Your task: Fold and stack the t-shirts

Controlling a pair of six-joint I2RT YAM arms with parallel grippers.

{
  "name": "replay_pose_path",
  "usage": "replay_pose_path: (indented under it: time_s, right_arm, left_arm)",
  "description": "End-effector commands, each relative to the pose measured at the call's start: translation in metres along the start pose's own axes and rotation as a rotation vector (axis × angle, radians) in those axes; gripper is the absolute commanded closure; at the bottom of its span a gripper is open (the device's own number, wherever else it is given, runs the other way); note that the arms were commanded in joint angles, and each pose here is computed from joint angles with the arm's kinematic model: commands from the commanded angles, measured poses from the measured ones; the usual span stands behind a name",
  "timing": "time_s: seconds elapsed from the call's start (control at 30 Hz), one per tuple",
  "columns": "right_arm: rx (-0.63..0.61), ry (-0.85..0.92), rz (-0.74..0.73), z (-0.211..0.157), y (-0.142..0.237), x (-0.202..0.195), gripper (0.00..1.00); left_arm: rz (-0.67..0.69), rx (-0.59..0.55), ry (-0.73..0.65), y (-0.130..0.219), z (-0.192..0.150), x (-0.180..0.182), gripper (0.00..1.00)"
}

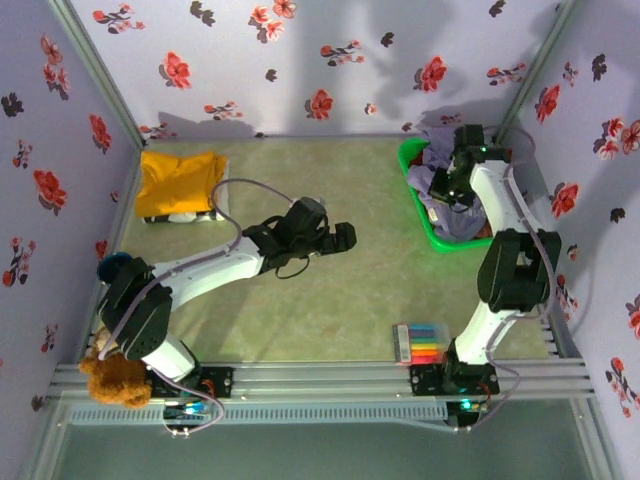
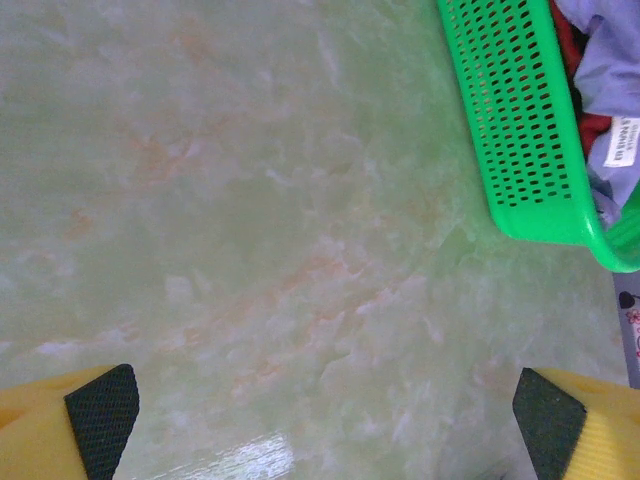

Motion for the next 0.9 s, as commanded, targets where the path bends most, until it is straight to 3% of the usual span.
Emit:
replay_pose_path:
  time_s: [0.0,0.43,0.77,0.87]
  right_arm:
    - [-0.207,0.019,0.032,0.02,0.062,0.014,1.0]
    - [-0.652,0.146,0.283,0.053,0.249,0.074,1.0]
    - [-0.948,0.285,0.559,0.025,0.387,0.129,1.0]
    - [-0.975,0.311,0.677,0.014,0.416,0.142,1.0]
  left_arm:
    - [-0.019,-0.035,-0.01,0.009,0.013,-0.012,0.0]
    - [0.008,-0.089,0.028,0.035,0.035,0.014,0.01]
    - [0.09,-0.179,0.092,0.085,0.057,0.072,0.0]
    - [0.115,-0.206,0.114,0.103,0.06,0.09,0.01]
Point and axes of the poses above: each hand's point on the last joint's axis, 136 mm out from that joint toward the fingers, its own y axis back along the fingers, its own x axis along the line the jaws close on, z = x × y, the point moved 3 cm from there along y, back along the fingers, and after that the axes turned 4 degrees about y, right-handed, at the moved point
